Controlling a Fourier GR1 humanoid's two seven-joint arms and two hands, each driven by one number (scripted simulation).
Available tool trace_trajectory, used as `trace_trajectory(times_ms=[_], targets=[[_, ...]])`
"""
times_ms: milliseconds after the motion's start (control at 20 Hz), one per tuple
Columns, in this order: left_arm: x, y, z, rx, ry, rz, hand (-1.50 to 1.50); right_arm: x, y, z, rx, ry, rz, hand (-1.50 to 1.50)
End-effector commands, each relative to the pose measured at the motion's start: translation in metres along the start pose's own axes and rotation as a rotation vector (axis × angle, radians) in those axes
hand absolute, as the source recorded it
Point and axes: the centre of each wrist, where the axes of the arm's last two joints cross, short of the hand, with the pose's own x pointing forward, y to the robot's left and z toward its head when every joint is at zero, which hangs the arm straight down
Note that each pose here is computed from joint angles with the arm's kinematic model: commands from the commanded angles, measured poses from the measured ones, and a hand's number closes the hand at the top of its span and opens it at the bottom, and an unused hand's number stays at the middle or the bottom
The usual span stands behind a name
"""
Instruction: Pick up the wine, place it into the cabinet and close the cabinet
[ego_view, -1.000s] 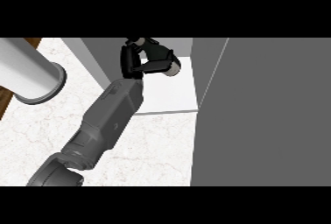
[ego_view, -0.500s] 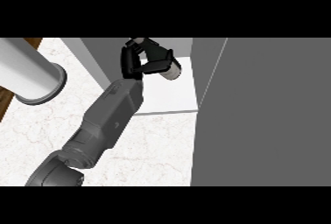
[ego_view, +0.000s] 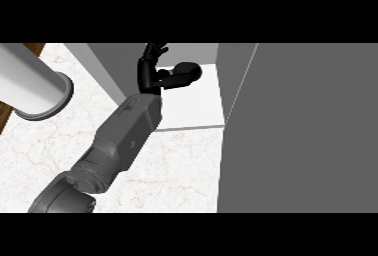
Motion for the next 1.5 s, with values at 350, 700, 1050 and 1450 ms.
trace_trajectory(times_ms=[350, 700, 1050, 1450], targets=[[-0.022, 0.016, 0.014, 0.019, 0.017, -0.116, -1.5, 0.008, -0.009, 0.007, -0.009, -0.015, 0.018, -1.5], [-0.021, 0.032, 0.005, 0.05, -0.018, -0.071, -1.5, 0.01, 0.002, 0.017, 0.028, 0.0, -0.013, -1.5], [-0.029, 0.034, 0.012, 0.007, -0.043, -0.053, -1.5, 0.012, 0.003, 0.005, 0.033, -0.036, -0.015, -1.5], [-0.039, 0.041, 0.021, -0.05, -0.038, 0.013, -1.5, 0.015, -0.002, 0.018, 0.023, -0.025, -0.008, -1.5]])
